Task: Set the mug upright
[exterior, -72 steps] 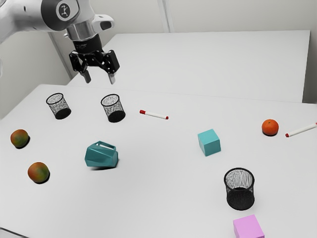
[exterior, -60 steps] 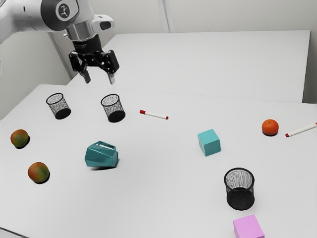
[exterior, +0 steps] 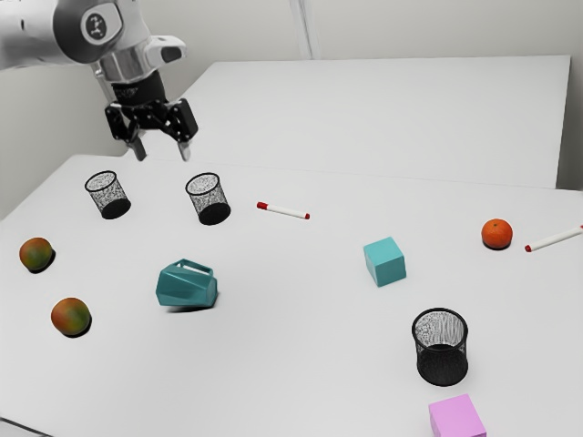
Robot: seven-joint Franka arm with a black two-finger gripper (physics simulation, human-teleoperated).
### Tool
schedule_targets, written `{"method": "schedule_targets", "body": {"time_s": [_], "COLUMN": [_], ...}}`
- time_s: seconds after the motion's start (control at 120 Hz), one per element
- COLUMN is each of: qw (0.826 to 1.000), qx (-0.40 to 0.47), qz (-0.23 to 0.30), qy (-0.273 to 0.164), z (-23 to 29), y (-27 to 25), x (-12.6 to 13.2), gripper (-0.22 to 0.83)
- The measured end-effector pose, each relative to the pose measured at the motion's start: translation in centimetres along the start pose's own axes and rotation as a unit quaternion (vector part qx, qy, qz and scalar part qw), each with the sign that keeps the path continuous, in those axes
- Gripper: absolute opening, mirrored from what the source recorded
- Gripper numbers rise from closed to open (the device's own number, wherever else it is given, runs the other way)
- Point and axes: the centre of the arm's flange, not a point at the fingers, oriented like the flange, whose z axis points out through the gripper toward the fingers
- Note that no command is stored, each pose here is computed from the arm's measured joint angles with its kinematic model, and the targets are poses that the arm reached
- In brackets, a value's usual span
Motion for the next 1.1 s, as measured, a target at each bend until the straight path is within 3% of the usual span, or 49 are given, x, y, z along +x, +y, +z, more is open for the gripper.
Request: {"method": "schedule_targets", "body": {"time_s": [0.35,0.642,1.1], "qw": [0.997,0.991,0.978], "qx": [-0.045,-0.108,-0.199], "qz": [-0.057,-0.067,-0.066], "qy": [-0.028,-0.046,0.0], "z": [4.6,10.7,20.6], "y": [-10.0,-13.3,-16.3], "x": [0.6,0.2,-0.9], "gripper": [0.59,0.59,0.59]}}
